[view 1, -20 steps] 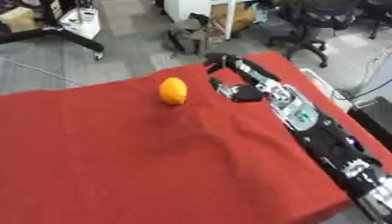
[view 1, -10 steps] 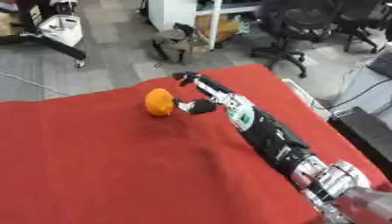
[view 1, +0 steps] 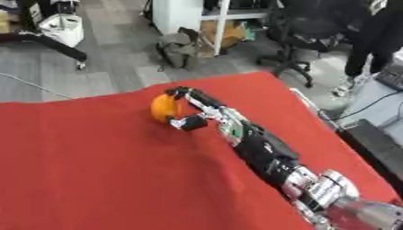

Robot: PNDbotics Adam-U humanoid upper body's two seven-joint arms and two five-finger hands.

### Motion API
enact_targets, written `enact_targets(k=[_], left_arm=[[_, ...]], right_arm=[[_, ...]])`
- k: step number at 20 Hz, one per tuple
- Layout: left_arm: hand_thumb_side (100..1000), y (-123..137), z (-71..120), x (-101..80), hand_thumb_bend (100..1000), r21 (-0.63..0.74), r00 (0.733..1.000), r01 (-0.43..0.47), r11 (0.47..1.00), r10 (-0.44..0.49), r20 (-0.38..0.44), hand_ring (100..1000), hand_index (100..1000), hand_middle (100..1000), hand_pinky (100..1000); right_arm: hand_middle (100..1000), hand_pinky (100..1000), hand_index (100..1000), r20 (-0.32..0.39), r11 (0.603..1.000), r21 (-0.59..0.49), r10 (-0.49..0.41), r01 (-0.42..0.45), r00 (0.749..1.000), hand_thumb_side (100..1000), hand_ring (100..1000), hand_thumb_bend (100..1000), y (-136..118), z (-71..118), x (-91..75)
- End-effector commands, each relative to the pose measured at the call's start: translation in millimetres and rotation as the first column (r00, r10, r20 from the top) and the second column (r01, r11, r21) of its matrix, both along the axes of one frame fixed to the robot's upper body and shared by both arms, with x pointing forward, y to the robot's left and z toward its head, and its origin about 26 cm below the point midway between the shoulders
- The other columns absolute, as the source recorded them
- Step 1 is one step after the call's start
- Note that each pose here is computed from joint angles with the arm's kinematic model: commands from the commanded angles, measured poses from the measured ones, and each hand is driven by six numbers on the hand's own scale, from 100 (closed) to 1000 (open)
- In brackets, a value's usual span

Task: Pick up the objects with one hand, pass them to the other hand, and then place them into the box on the other side of the table.

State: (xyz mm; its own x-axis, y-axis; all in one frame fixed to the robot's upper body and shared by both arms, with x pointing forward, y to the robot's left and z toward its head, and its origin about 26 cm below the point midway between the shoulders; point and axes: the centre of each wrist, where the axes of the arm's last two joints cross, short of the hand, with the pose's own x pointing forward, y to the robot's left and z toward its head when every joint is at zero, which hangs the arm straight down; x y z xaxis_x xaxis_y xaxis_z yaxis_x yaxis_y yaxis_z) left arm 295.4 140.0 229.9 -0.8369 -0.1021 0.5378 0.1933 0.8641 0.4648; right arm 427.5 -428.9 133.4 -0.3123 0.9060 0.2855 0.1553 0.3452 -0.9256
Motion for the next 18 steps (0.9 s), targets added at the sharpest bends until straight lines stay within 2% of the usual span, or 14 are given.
enact_targets(k=[1, 2, 3, 4, 5, 7, 9, 13, 18], left_arm=[[607, -2, 5.5, -3.7, 282, -0.006, 1.000, 0.006, 1.000, -0.006, 0.025, 765, 611, 765, 904], [614, -3, 4.9, -3.9, 277, -0.005, 1.000, 0.005, 1.000, -0.005, 0.022, 764, 610, 765, 905], [606, -3, 4.2, -4.0, 269, -0.005, 1.000, 0.004, 1.000, -0.004, 0.018, 764, 609, 765, 906], [626, -3, 3.1, -4.2, 268, -0.006, 1.000, 0.001, 1.000, -0.001, 0.013, 764, 609, 765, 906], [634, -2, 1.4, -4.3, 261, -0.007, 1.000, -0.006, 1.000, 0.006, 0.005, 764, 605, 764, 908], [648, -1, -4.6, -5.1, 248, -0.007, 0.999, -0.026, 1.000, 0.026, -0.026, 763, 598, 764, 912], [662, 1, -12.9, -6.4, 239, -0.002, 0.997, -0.053, 0.999, 0.053, -0.064, 764, 592, 764, 916], [695, 6, -37.2, -11.9, 220, 0.016, 0.977, -0.128, 0.992, 0.129, -0.169, 766, 578, 766, 926], [733, 10, -63.3, -20.4, 191, 0.056, 0.925, -0.226, 0.973, 0.232, -0.299, 769, 566, 770, 939]], right_arm=[[606, 946, 756, 0.033, 0.999, -0.042, -0.010, 0.012, 0.999, 211, 722, 105, -2, 10.8, 1.8], [517, 919, 670, 0.050, 0.999, -0.044, -0.014, 0.016, 0.999, 143, 678, 100, 0, 10.5, 1.9], [454, 898, 600, 0.076, 0.999, -0.041, -0.019, 0.022, 0.997, 160, 637, 100, 1, 10.7, 2.0], [402, 884, 551, 0.105, 0.999, -0.033, -0.023, 0.026, 0.994, 100, 614, 100, 3, 11.1, 2.1], [338, 864, 488, 0.141, 0.999, -0.018, -0.024, 0.026, 0.990, 100, 583, 100, 6, 12.4, 2.6], [281, 844, 434, 0.220, 1.000, 0.011, -0.005, 0.002, 0.975, 100, 552, 100, 14, 17.2, 3.3], [263, 834, 417, 0.292, 0.998, 0.039, 0.031, -0.044, 0.956, 100, 540, 100, 26, 25.1, 3.7], [249, 827, 403, 0.420, 0.975, 0.096, 0.142, -0.199, 0.896, 100, 530, 100, 61, 50.3, 1.2], [249, 833, 401, 0.511, 0.887, 0.167, 0.295, -0.430, 0.807, 100, 529, 100, 120, 78.7, -14.9]])
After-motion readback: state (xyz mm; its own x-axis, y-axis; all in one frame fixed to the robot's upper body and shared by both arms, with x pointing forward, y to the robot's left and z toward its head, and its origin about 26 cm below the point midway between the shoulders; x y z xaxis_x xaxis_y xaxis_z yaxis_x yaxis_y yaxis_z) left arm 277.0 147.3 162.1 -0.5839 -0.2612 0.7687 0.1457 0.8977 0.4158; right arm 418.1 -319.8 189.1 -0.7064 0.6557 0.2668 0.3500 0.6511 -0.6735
